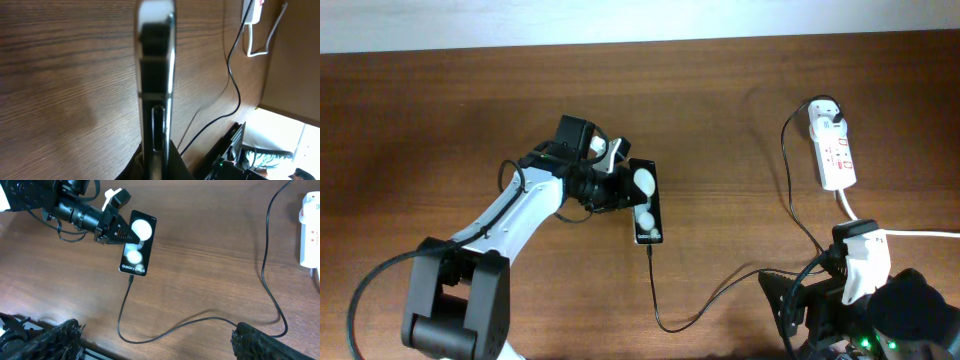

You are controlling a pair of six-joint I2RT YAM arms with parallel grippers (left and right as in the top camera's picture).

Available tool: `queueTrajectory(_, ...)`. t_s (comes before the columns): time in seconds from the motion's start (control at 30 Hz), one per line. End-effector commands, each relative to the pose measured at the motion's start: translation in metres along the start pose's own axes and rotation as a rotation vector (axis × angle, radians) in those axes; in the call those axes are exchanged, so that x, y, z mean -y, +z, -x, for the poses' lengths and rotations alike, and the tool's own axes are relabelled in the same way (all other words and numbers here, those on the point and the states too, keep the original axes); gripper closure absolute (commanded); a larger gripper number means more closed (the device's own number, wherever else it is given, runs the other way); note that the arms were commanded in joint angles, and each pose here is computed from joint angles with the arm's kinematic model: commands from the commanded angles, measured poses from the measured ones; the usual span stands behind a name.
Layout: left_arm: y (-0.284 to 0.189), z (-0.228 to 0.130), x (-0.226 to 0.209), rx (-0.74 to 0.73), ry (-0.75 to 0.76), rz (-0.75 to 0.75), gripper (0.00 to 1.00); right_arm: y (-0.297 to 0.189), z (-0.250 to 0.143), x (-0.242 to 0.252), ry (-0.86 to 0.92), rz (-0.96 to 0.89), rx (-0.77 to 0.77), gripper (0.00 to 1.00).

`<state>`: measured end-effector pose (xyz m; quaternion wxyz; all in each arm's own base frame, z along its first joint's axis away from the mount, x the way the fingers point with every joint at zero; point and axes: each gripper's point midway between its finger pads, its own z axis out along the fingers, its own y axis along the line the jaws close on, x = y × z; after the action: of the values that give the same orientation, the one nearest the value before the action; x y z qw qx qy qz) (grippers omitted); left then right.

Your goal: Plug charger to phone and switch on socket

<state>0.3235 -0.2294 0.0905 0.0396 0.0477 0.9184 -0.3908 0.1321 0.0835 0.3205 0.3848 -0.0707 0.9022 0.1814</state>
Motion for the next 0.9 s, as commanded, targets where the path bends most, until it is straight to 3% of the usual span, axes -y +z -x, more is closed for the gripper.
queueTrajectory(0.0,-0.002,0.002,0.006,0.002,0.033,-0.006,1.0,0.002,0.001,0.003,0.003,-0.022,0.006,0.01)
queueTrajectory(0.2,0.017,0.011,-0.008,0.001,0.034,-0.007,1.0,0.002,0.001,0.003,0.003,-0.022,0.006,0.01)
queueTrajectory(0.4,0.047,0.049,0.017,0.048,0.119,-0.288,1.0,0.002,0.001,0.003,0.003,-0.022,0.005,0.01)
queueTrajectory(0.57,0.07,0.07,0.007,0.033,0.115,-0.319,1.0,0.002,0.001,0.004,0.003,-0.023,0.005,0.01)
queueTrajectory(0.77,0.084,0.065,-0.014,0.011,0.068,-0.267,1.0,0.002,0.001,0.003,0.003,-0.022,0.006,0.01)
queueTrajectory(0.87,0.092,0.062,-0.037,0.017,0.013,-0.13,0.97,0.002,0.001,0.003,0.003,-0.022,0.005,0.01)
